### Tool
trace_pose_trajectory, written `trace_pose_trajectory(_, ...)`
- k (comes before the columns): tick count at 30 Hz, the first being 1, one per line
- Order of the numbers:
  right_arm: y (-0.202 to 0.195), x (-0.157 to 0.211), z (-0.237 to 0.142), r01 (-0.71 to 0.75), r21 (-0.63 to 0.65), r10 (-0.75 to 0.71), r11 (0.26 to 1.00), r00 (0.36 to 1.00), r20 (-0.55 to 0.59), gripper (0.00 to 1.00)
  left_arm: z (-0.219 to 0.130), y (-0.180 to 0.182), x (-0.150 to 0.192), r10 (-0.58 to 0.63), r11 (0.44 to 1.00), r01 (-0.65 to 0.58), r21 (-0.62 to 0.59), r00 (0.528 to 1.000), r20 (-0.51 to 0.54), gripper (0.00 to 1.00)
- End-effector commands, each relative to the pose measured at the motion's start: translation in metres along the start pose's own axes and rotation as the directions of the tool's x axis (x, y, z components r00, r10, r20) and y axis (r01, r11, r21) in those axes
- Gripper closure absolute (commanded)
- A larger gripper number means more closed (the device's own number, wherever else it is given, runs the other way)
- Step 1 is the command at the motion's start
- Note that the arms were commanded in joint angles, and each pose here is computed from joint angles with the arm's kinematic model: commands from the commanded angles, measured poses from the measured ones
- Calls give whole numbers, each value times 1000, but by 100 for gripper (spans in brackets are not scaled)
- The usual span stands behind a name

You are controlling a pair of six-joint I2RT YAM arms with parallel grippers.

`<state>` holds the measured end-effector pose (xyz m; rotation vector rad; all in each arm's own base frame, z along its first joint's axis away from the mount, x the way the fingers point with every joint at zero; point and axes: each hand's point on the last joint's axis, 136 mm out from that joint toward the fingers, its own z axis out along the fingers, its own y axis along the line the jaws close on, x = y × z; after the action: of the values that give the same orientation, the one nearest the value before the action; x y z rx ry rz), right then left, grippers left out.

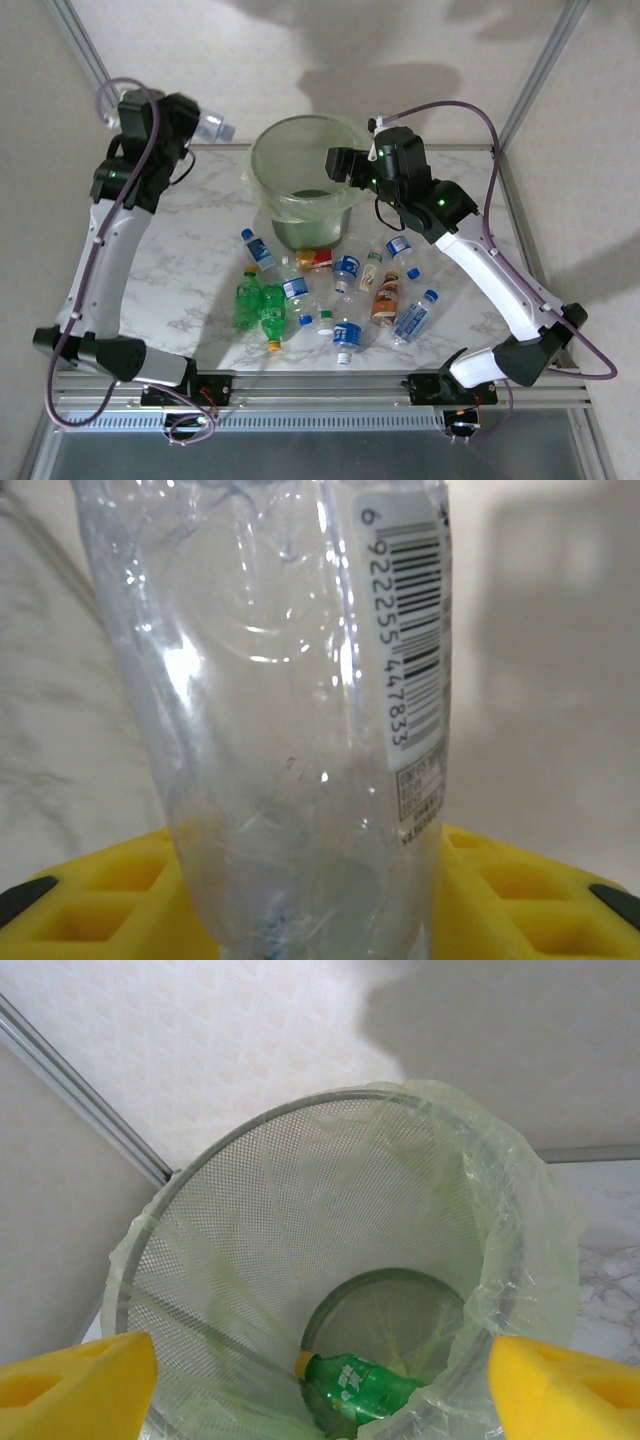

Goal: Put the plastic bottles in the bin

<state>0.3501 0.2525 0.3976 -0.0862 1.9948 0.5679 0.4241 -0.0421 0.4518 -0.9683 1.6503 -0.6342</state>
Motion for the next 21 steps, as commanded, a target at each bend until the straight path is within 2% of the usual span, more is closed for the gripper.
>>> trace_pose_trajectory(1, -4, -20, -14, -24, 15, 23, 1000, 998, 54, 14, 19, -30, 50, 136, 990, -132, 40, 983, -122, 52)
trace_pose_trajectory(5, -9, -20, -19, -27, 34, 25, 999, 998, 58, 14, 34, -60, 102, 265, 964, -251, 90, 943, -201, 52)
trace_pose_trajectory(10, -33, -19, -22, -54, 114, 47, 992, 997, 55, 14, 52, -56, 151, 358, 933, -349, 83, 888, -288, 53)
trace_pose_trajectory(15, -49, -18, -24, -83, 154, 76, 985, 996, 53, 14, 62, -41, 178, 416, 905, -422, 59, 844, -339, 54)
trace_pose_trajectory(21, -63, -13, -20, -114, 181, 109, 977, 993, 40, 14, 72, -18, 192, 455, 872, -489, 6, 807, -378, 55)
